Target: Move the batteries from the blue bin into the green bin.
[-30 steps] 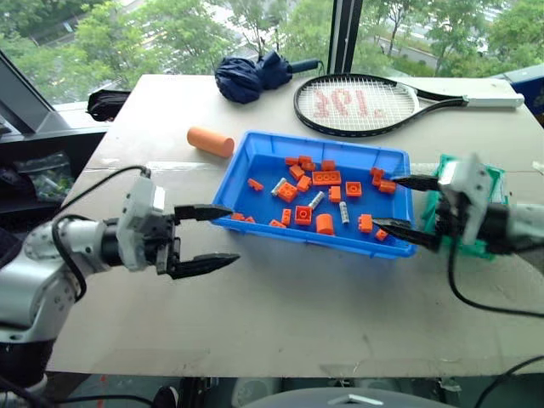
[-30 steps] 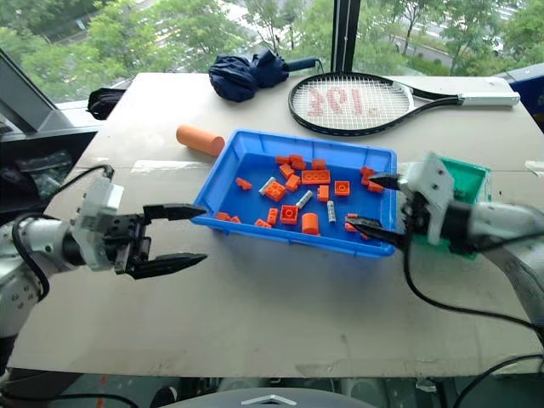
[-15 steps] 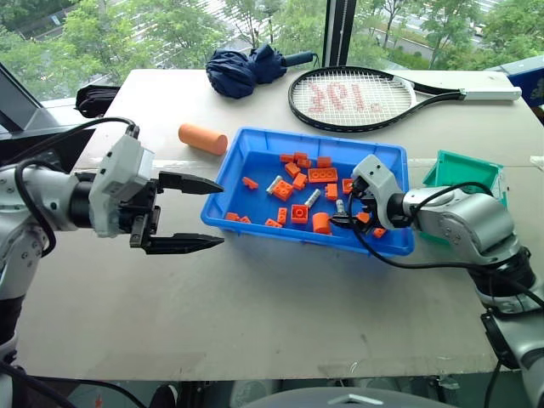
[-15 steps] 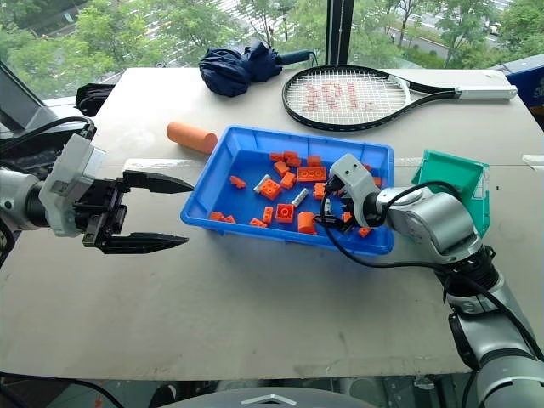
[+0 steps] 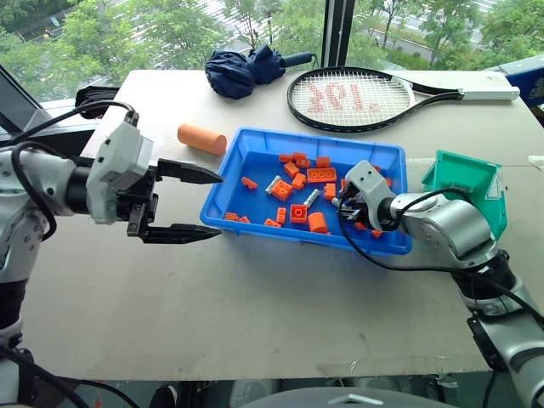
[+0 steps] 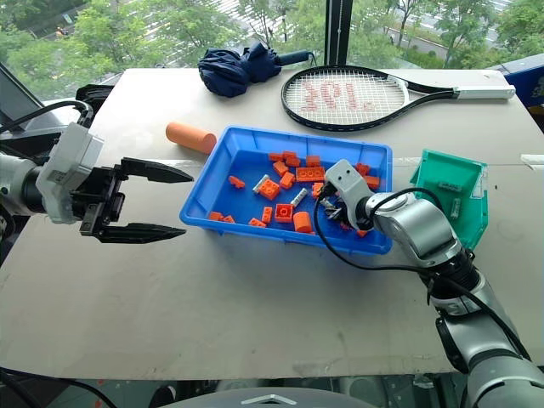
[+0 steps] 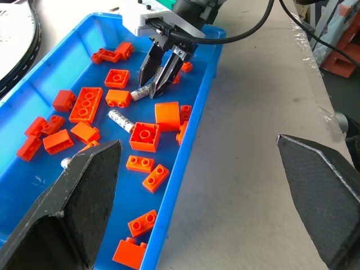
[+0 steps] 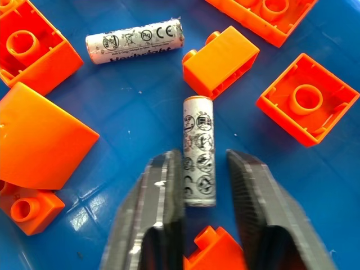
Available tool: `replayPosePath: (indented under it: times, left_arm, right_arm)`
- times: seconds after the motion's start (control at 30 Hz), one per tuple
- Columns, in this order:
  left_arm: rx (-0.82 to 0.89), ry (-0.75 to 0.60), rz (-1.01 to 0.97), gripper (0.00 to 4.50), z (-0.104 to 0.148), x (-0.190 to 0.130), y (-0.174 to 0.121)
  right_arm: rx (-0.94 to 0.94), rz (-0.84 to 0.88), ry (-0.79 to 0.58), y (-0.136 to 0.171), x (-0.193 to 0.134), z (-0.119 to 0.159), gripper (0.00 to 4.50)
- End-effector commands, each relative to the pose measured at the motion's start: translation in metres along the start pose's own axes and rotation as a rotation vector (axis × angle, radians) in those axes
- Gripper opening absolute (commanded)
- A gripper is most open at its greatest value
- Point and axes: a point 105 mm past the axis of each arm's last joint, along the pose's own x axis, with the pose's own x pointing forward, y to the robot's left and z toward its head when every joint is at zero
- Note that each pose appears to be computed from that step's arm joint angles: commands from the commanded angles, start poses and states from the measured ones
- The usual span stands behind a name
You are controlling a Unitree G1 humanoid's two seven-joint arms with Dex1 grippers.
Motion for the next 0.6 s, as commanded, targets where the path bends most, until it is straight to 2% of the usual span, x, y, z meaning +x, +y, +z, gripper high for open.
replayPosePath:
  times: [0.03,0.17,0.33,0.47,0.6]
  left_arm:
    - [0.051,-0.021,0.002,4.5,0.009,-0.001,0.001]
    - [0.044,-0.06,0.009,4.5,0.012,0.003,-0.001]
    - [0.035,-0.14,0.037,4.5,0.019,0.017,0.003]
    - [0.026,-0.247,0.052,4.5,0.035,0.033,0.005]
    - [0.029,-0.364,-0.001,4.5,0.054,0.059,0.002]
  right_arm:
    - [0.015,-0.026,-0.04,-0.002,-0.007,0.006,0.05]
    - [0.033,-0.047,-0.055,-0.003,-0.019,0.007,0.05]
    - [0.043,-0.079,-0.168,-0.008,-0.057,0.026,0.05]
    - [0.048,-0.195,-0.231,-0.028,-0.098,0.034,0.05]
    - [0.046,-0.351,-0.198,-0.056,-0.141,0.018,0.05]
